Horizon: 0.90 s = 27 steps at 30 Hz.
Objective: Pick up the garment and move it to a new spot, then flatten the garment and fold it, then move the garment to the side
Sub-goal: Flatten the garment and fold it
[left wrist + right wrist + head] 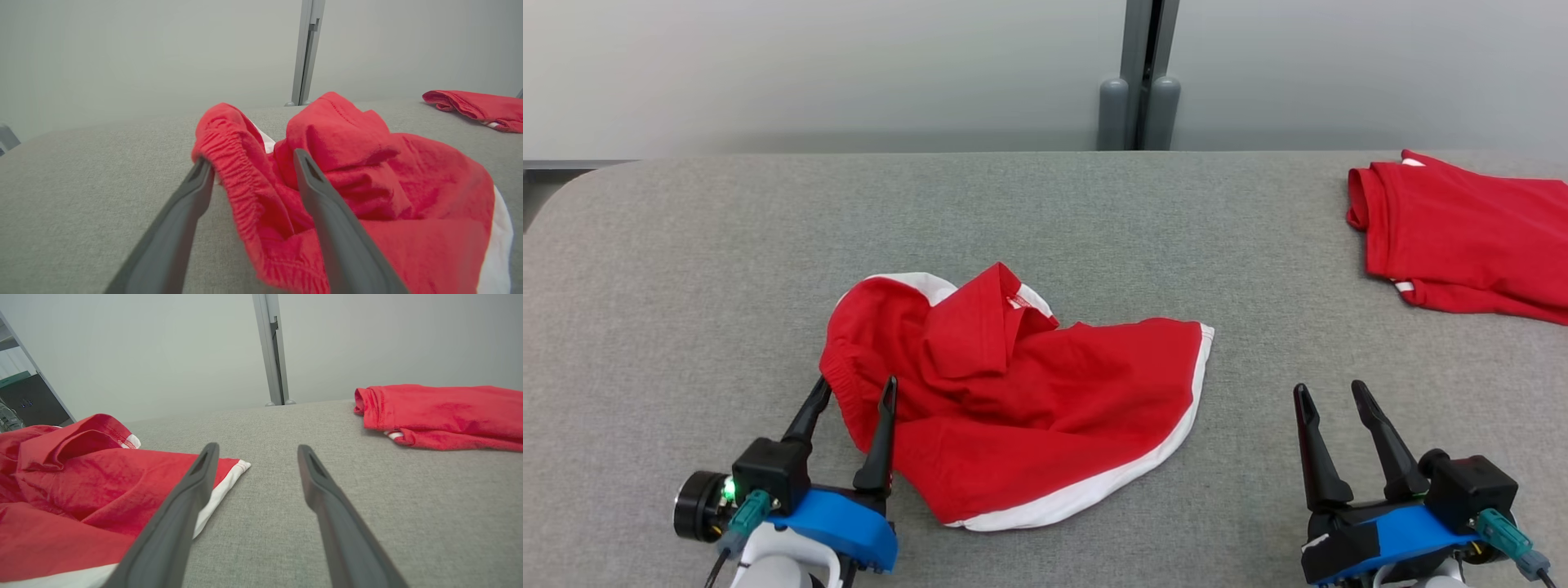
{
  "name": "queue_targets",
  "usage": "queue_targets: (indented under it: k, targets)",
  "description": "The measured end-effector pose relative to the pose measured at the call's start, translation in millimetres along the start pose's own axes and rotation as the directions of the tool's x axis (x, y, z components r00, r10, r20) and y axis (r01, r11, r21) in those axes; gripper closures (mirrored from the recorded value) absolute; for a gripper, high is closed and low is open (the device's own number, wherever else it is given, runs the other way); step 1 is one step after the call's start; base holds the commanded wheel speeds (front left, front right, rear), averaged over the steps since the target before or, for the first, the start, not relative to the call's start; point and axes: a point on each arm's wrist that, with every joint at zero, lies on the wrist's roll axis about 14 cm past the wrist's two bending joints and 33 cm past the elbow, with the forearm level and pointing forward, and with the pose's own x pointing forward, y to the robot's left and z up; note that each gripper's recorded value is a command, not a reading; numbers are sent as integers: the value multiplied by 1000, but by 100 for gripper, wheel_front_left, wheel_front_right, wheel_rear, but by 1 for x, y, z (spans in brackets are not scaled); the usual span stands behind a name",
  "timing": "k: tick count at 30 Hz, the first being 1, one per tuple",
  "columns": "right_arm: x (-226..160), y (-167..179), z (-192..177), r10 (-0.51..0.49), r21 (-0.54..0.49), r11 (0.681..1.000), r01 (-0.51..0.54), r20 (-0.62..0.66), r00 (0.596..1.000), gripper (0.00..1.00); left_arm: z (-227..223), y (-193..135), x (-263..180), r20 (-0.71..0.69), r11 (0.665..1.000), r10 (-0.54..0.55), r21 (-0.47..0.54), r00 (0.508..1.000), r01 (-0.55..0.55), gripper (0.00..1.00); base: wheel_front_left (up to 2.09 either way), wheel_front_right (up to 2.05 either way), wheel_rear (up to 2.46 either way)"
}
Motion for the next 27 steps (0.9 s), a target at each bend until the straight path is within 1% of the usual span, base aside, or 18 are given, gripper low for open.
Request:
queue_targets:
  k: [8, 12, 16, 19, 27]
  targets:
    - [1, 5, -3, 15, 4, 1000, -15, -8, 1000, 0, -12, 1, -19, -19, 997, 47, -54, 999, -47, 0, 0, 0, 0]
    - [0, 6, -3, 17, 4, 1000, -17, -8, 1000, 0, -13, 2, -27, -16, 996, 63, -62, 998, -64, 0, 0, 0, 0]
    - [-2, 6, -3, 16, 4, 1000, -16, -8, 1000, 0, -14, -17, -34, -14, 997, 19, -71, 1000, -20, 0, 0, 0, 0]
    - [-3, 6, -2, 16, 4, 1000, -16, -8, 1000, 0, -24, -34, -41, -44, 997, -33, -73, 999, 29, 0, 0, 0, 0]
    - [-5, 2, -2, 3, 3, 1000, -3, -7, 1000, 0, -50, -50, -56, -127, 993, -94, -88, 987, 83, 0, 0, 0, 0]
